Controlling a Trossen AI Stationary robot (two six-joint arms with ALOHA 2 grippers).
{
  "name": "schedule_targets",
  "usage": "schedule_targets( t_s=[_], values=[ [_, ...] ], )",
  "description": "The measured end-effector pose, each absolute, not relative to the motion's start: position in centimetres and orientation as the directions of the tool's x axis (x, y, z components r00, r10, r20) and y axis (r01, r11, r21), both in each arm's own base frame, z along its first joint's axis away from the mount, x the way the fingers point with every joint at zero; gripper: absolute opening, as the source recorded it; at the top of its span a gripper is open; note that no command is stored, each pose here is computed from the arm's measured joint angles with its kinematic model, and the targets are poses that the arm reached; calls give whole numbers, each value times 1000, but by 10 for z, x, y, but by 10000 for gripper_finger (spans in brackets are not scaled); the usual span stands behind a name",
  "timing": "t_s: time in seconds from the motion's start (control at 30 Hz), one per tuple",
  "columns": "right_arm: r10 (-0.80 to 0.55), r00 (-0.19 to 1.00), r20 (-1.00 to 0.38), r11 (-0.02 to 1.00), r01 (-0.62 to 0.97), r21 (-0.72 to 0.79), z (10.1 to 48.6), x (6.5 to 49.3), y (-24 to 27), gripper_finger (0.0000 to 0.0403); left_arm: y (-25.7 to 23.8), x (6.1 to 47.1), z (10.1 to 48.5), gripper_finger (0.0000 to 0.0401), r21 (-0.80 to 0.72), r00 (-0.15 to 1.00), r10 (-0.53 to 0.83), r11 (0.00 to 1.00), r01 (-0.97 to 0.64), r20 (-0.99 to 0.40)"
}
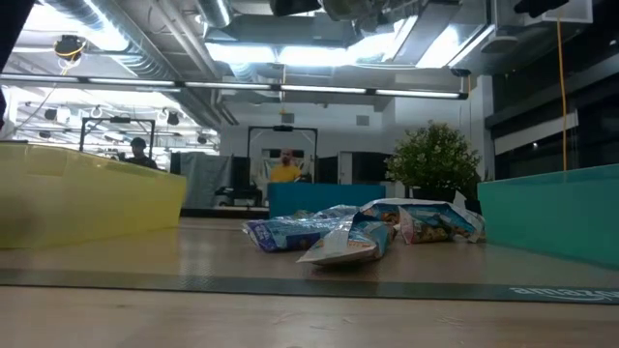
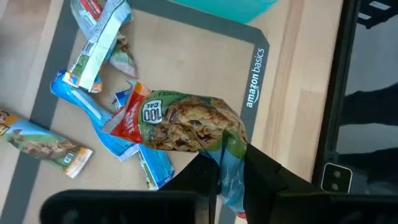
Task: Pick and place Granola Bars by type
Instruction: Put the red granola bar into the yellow bin
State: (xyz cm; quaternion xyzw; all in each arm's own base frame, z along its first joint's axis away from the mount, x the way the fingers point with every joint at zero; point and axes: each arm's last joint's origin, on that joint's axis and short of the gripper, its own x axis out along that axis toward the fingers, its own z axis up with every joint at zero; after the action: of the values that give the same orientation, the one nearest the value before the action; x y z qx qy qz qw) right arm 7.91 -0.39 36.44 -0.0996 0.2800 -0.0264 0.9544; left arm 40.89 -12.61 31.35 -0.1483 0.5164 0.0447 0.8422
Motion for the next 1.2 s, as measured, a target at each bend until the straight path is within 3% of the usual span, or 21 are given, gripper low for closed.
schedule_targets(
  t_s=[0.13, 0.3, 0.53, 0.7, 0.93, 1.2],
  values=[
    [-106, 842, -529, 983, 7, -185, 364, 79, -4, 34, -123, 405, 312, 39, -173, 428, -50, 952, -252, -902],
    [-106, 842, -529, 983, 9, -184, 364, 79, -4, 34, -105, 381, 321, 37, 5, 301, 111, 943, -332, -947],
    [-108, 842, -529, 983, 11, -183, 364, 79, -4, 34, -79, 329, 367, 39, 187, 258, 317, 885, -425, -913],
    [-108, 846, -522, 983, 12, -184, 365, 79, -4, 34, -60, 284, 392, 37, 156, 314, 350, 848, -507, -883],
    [-108, 855, -507, 983, 16, -184, 367, 80, -4, 34, -39, 217, 389, 41, 80, 310, 356, 760, -645, -881],
    [-109, 867, -486, 983, 20, -185, 369, 82, -4, 34, -31, 183, 384, 35, 38, 321, 348, 727, -686, -881]
  ],
)
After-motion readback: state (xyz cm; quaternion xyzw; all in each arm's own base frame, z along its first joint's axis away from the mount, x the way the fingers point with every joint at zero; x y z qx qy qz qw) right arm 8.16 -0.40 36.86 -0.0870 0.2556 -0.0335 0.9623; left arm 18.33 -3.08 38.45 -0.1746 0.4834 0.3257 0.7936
